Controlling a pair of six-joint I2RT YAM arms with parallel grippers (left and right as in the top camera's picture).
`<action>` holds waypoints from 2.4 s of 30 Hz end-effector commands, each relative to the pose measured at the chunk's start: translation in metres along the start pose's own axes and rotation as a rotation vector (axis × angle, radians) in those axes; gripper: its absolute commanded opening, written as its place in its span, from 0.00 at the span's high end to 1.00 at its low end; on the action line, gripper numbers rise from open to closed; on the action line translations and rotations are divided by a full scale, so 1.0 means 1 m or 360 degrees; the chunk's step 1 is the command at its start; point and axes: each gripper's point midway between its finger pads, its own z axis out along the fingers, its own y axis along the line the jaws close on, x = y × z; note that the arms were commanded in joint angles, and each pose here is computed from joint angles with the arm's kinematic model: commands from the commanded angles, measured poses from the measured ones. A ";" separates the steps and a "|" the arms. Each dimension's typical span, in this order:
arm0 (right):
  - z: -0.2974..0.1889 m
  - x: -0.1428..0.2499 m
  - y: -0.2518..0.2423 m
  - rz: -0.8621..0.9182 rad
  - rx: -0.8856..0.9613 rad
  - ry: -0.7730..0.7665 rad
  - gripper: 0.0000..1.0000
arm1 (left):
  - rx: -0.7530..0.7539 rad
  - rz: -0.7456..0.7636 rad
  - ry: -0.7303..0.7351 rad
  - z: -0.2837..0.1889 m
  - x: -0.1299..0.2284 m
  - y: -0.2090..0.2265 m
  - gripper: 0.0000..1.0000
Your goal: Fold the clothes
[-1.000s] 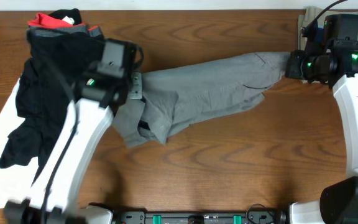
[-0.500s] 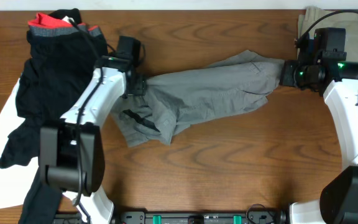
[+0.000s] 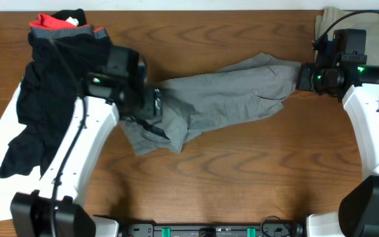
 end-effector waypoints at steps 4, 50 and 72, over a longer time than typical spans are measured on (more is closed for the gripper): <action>0.001 0.002 -0.001 0.0037 0.0018 0.0011 0.99 | 0.0293 -0.0031 0.0211 0.051 0.048 -0.034 0.16; -0.016 -0.015 0.001 0.0044 0.0005 -0.0069 0.99 | 0.0317 -0.0233 -0.0483 -0.015 -0.022 -0.030 0.94; -0.217 -0.056 -0.001 0.0011 0.0086 -0.0724 0.99 | 0.0003 -0.0245 -0.2139 -0.317 -0.065 0.029 0.94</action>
